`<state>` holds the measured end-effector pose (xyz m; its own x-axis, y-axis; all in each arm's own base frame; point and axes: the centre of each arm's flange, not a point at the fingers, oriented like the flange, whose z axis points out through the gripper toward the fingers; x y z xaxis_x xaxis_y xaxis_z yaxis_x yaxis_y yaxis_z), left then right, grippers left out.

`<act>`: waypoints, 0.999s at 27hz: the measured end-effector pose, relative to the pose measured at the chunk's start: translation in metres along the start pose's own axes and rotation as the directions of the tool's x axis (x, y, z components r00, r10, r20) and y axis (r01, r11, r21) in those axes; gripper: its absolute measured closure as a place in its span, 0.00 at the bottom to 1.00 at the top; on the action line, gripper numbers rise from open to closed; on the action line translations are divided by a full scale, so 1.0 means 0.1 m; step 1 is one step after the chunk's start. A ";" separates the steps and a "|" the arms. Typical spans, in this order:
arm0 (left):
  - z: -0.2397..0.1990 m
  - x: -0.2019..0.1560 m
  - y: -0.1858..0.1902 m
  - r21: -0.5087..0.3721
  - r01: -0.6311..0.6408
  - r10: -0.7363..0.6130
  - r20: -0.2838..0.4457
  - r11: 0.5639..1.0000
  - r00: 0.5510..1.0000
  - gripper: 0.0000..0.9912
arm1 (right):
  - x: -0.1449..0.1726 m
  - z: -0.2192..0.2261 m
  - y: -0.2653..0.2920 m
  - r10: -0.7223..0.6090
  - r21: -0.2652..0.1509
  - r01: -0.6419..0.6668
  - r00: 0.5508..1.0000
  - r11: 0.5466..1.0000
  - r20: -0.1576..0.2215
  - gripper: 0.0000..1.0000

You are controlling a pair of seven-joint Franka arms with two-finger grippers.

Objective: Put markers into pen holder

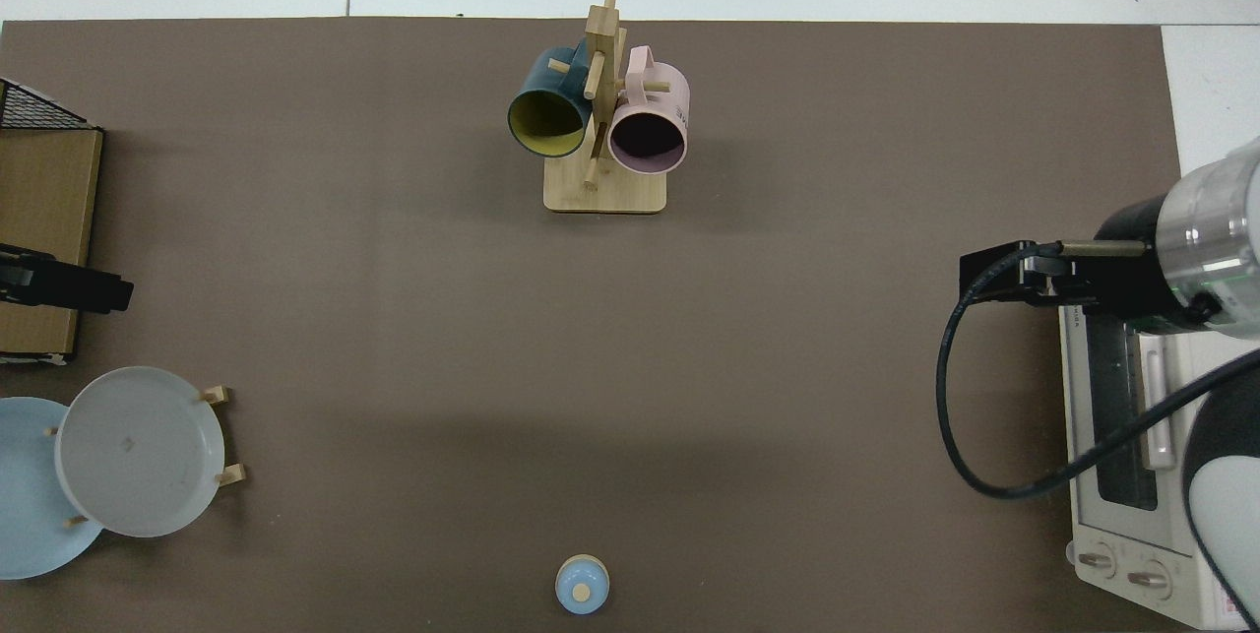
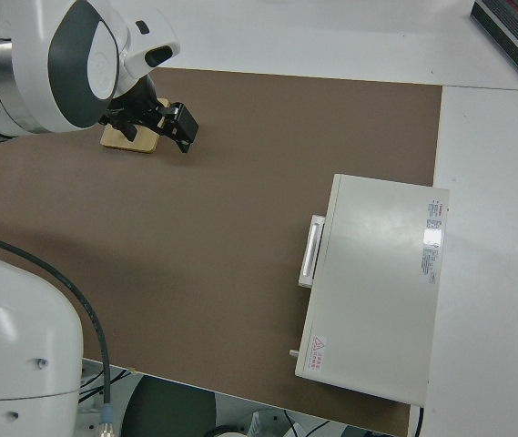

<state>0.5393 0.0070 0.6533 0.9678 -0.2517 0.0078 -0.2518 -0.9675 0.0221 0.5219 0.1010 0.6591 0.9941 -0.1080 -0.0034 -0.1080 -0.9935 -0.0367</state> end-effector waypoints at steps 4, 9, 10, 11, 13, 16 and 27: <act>-0.04 0.00 -0.04 0.005 0.008 -0.008 -0.018 1.000 1.000 0.00 | 0.00 0.00 0.00 0.000 0.000 0.000 1.000 1.000 0.000 0.00; -0.05 -0.01 -0.06 0.006 0.010 -0.010 -0.022 1.000 1.000 0.00 | 0.00 0.00 0.00 0.000 0.000 0.000 1.000 1.000 0.000 0.00; -0.05 -0.01 -0.06 0.006 0.010 -0.010 -0.022 1.000 1.000 0.00 | 0.00 0.00 0.00 0.000 0.000 0.000 1.000 1.000 0.000 0.00; -0.05 -0.01 -0.05 0.006 0.010 -0.010 -0.022 1.000 1.000 0.00 | 0.00 0.00 0.00 0.000 0.000 0.000 1.000 1.000 0.000 0.00; -0.05 -0.01 -0.05 0.006 0.010 -0.010 -0.022 1.000 1.000 0.00 | 0.00 0.00 0.00 0.000 0.000 0.000 1.000 1.000 0.000 0.00; -0.05 -0.01 -0.06 0.007 0.010 -0.010 -0.022 1.000 1.000 0.00 | 0.00 0.00 0.00 0.000 0.000 0.000 1.000 1.000 0.000 0.00; -0.05 -0.02 -0.12 0.085 0.011 -0.011 -0.001 0.996 1.000 0.00 | 0.00 0.00 0.00 0.000 0.000 0.000 1.000 1.000 0.000 0.00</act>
<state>0.5400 0.0191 0.6580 0.9706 -0.2407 0.0085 -0.2397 -0.9688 -0.0632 0.5219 0.1010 0.6591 0.9941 -0.1080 -0.0034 -0.1080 -0.9935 -0.0367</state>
